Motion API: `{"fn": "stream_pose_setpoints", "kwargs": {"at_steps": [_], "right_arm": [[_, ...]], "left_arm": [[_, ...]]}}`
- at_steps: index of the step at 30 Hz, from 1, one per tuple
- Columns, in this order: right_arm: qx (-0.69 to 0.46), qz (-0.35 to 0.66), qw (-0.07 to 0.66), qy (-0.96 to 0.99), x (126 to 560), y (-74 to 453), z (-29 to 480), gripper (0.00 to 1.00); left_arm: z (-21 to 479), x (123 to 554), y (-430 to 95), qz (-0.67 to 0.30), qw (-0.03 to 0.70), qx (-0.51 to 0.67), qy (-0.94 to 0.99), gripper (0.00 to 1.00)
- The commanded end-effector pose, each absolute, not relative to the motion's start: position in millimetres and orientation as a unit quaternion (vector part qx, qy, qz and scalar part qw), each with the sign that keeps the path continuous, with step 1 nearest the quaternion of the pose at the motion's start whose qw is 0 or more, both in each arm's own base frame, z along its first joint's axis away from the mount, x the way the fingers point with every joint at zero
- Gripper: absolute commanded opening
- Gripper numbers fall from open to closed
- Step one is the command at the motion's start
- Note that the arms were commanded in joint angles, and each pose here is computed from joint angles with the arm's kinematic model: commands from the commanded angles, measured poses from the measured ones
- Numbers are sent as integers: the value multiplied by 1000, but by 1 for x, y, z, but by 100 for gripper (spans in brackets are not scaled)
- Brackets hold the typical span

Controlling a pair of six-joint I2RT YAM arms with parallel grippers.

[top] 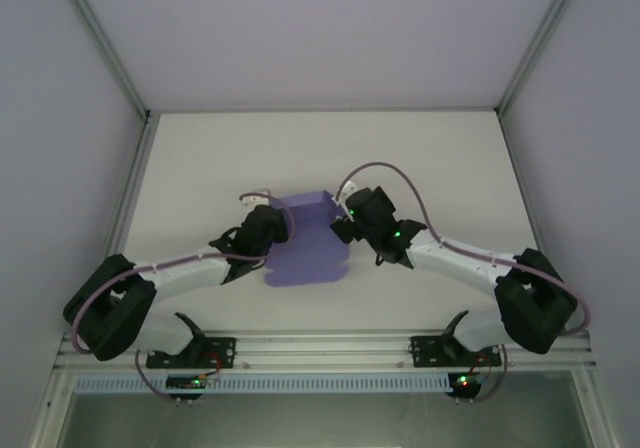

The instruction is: Assemble paper box

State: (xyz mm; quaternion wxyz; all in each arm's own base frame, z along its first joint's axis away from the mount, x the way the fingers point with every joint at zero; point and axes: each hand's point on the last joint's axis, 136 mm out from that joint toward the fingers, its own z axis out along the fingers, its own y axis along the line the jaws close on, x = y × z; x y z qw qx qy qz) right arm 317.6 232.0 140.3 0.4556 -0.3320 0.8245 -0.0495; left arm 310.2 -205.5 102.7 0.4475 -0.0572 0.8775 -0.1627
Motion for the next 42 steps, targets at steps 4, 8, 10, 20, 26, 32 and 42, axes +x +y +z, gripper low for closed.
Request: {"fn": "stream_pose_setpoints", "kwargs": {"at_steps": [4,8,10,20,26,32,42], "right_arm": [[-299,-76,562,768,329,246,184,99],[-302,-77,571,760,328,247,189,99],[-309,-81,561,764,326,244,184,99],[-306,52,527,791,288,199,193,99],[-289,213,483,798,272,180,211,91],[-309,279,443,794,280,198,217,79],[-290,247,444,811,321,201,212,36]], "left_arm": [[129,313,-239,-210,454,-38,865,0],[130,313,-240,-209,455,-35,865,0],[130,313,-239,-208,455,-39,865,0],[128,314,-222,-195,453,-58,868,0],[136,312,-221,-203,447,-51,870,0],[134,309,-226,-202,423,-40,882,0],[130,307,-236,-214,398,-32,891,0]]}}
